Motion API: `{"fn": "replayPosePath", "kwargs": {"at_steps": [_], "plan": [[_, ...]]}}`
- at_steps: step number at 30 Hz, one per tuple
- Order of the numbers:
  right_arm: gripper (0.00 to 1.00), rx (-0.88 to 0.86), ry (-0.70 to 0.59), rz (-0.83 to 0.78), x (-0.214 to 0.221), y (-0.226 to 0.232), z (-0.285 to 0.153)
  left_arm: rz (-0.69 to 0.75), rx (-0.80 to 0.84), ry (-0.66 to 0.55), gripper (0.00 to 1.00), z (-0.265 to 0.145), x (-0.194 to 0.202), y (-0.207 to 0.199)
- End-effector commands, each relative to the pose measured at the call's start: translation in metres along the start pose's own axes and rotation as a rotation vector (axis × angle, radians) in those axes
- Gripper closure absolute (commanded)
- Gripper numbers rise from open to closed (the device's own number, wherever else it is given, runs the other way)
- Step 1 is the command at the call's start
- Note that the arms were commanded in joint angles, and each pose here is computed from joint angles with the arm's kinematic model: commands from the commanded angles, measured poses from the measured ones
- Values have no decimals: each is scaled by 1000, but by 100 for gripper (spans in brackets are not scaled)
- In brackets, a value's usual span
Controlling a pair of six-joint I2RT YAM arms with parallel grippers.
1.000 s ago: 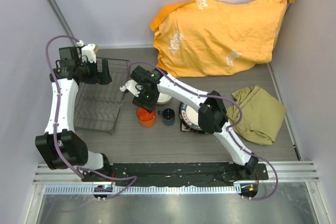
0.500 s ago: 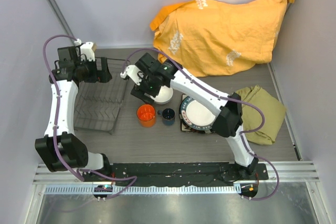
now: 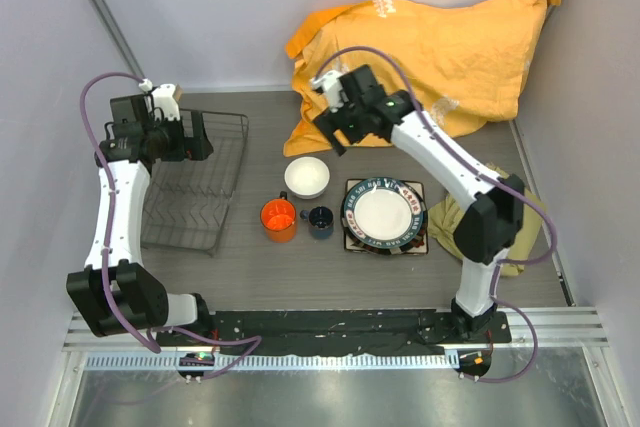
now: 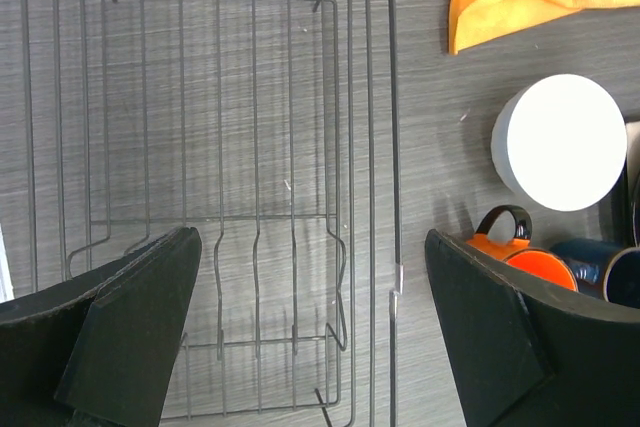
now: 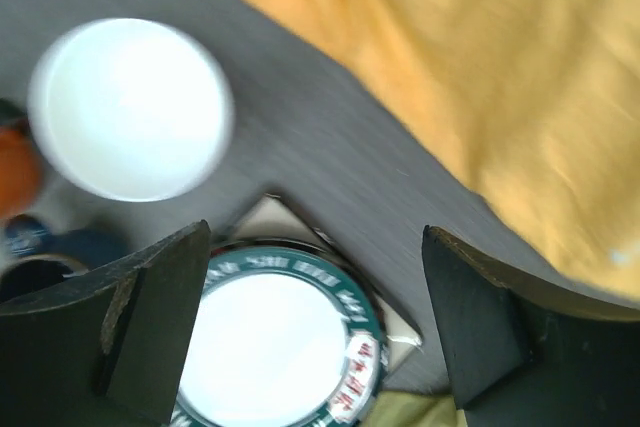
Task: Unload the mixed dishes from the dish rack
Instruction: Reset both arms
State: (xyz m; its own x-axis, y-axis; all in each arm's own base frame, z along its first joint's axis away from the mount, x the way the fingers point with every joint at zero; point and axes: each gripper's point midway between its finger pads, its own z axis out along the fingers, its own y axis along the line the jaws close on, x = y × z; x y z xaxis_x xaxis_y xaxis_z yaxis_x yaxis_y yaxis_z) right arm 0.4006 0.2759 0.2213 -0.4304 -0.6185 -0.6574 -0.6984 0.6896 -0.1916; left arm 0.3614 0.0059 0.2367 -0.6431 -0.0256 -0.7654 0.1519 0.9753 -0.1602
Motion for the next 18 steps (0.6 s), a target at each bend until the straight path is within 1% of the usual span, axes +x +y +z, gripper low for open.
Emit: {"fn": "replayPosePath", "kwargs": {"at_steps": [1,2,3,4,5,6,7,9,10,11,12,13,14,17,18], "plan": [[9,270,-267,183,-25,-86,-54,-8,-39,-78,0,-2,-15,7],[6,312,-237,220,-1,-100,-47,-8,-45,-80,0,0,-14,8],[5,374,-285,244,-4,-116,-53,-5,-55,-103,0,0,-19,10],[4,412,-317,267,-2,-125,-65,-9,-71,-98,0,2,-16,14],[3,429,-297,282,14,-127,-58,-5,-76,-104,0,4,-16,14],[1,462,-311,321,21,-139,-63,5,-87,-135,0,3,-22,16],[0,494,-351,345,20,-147,-67,5,-100,-139,0,5,-20,19],[0,537,-370,395,37,-157,-73,15,-127,-171,0,1,-24,22],[0,567,-417,407,33,-164,-77,21,-139,-194,0,2,-26,24],[0,605,-420,422,46,-167,-80,27,-148,-211,0,1,-29,25],[0,640,-469,427,43,-175,-86,31,-153,-230,0,0,-32,25],[0,666,-493,434,44,-178,-91,44,-156,-267,0,-3,-36,24],[0,691,-489,438,52,-180,-93,49,-157,-286,0,-3,-40,24],[0,721,-498,430,54,-184,-98,65,-167,-334,0,-3,-50,25],[0,733,-500,437,54,-186,-101,34,-160,-342,0,-2,-51,24]]}}
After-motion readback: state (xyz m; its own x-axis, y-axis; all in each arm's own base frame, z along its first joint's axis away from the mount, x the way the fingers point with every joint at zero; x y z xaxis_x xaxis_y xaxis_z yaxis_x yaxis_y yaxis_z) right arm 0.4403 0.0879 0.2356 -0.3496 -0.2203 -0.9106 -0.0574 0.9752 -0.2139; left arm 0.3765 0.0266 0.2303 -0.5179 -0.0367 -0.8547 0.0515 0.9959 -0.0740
